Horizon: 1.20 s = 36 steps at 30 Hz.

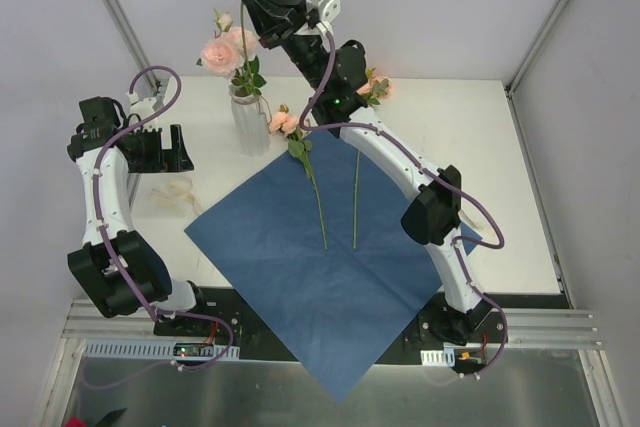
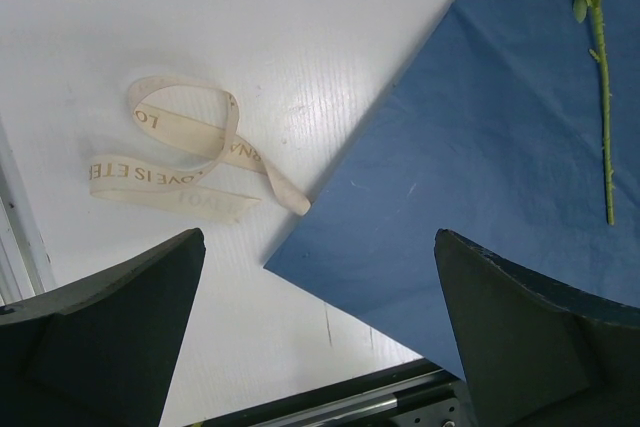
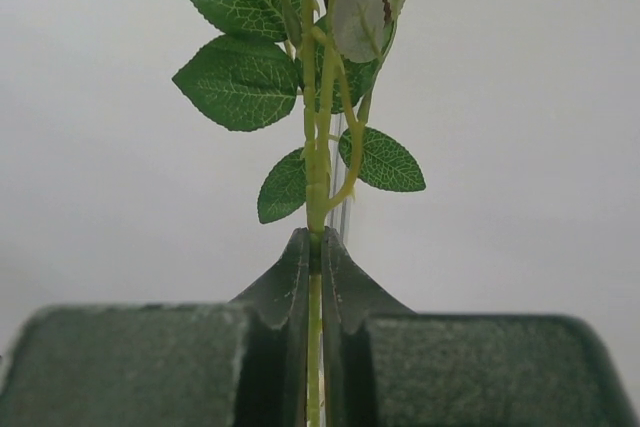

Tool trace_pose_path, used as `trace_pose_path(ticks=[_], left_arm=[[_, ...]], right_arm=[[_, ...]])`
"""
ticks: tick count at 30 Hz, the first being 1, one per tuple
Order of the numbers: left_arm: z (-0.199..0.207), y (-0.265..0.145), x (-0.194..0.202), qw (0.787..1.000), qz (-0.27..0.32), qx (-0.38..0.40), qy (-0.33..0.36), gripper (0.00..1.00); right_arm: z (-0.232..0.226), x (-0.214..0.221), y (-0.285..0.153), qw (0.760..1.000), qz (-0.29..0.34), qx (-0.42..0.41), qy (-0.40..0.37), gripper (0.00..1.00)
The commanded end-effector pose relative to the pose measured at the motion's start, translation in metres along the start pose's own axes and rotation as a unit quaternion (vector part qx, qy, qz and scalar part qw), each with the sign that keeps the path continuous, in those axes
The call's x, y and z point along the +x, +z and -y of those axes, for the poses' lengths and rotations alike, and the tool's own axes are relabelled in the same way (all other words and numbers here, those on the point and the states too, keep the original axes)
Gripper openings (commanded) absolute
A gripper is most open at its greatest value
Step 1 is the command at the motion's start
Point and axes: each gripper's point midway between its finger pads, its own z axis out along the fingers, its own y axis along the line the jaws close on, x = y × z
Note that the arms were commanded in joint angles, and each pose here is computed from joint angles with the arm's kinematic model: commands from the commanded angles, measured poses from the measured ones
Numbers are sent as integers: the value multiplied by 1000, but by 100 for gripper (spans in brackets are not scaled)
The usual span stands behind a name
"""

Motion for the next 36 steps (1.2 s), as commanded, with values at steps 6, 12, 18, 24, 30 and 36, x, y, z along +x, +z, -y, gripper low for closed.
trace_pose_path(ticks=[6, 12, 18, 24, 30, 36], left_arm=[[5, 1, 8, 1000, -10, 19, -3, 99], [4, 0, 9, 1000, -10, 15, 3, 99], [4, 2, 9, 1000, -10, 18, 3, 99], [2, 3, 11, 1000, -14, 16, 4, 99], [-1, 3, 12, 1000, -18, 11, 7, 99], [0, 3, 8, 1000, -14, 12, 5, 99]], right_arm=[[-4, -104, 11, 993, 110, -5, 43, 0], [-12, -87, 11, 995, 91, -13, 25, 0], [-17, -62, 7, 998, 53, -31, -26, 0], [-15, -36, 2, 998, 33, -30, -41, 1], [-7, -8, 0, 999, 12, -16, -33, 0], [4, 59, -22, 998, -64, 17, 7, 0]])
